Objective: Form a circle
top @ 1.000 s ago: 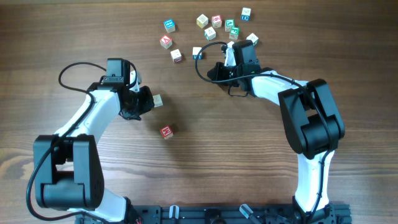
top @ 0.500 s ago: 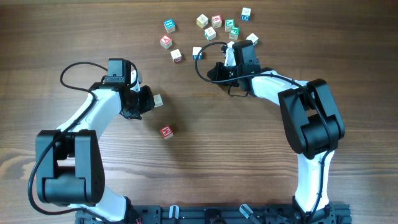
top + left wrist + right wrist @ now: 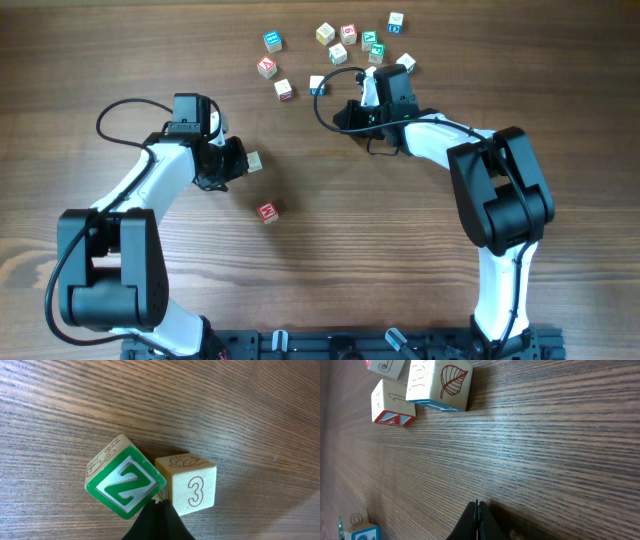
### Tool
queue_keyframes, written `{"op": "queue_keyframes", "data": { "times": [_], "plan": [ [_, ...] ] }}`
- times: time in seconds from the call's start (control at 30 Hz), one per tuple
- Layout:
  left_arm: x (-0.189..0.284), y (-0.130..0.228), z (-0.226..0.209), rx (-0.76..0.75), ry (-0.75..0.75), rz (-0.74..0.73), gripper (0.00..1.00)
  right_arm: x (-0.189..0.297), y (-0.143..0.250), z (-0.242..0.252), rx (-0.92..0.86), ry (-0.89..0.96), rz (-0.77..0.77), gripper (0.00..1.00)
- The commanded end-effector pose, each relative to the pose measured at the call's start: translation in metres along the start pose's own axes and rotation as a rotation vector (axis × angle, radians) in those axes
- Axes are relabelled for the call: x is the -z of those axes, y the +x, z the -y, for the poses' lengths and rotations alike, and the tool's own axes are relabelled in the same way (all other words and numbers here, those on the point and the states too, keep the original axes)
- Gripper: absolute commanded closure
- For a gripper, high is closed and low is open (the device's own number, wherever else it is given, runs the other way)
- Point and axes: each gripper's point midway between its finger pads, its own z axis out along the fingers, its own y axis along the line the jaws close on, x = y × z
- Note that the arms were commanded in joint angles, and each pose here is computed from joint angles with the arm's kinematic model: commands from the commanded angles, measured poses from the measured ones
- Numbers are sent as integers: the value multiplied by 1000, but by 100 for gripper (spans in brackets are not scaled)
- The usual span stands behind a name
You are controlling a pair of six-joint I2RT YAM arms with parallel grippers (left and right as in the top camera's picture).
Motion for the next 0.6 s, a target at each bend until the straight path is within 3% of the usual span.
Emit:
{"op": "queue_keyframes", "data": {
  "times": [0.0, 0.57],
  "plan": [
    [-5, 3, -4, -16, -19, -5, 96, -13, 30, 33, -39, 118, -52, 96],
    [-5, 6, 2, -7, 17, -24, 96, -13, 30, 33, -39, 118, -51, 96]
  ]
}}
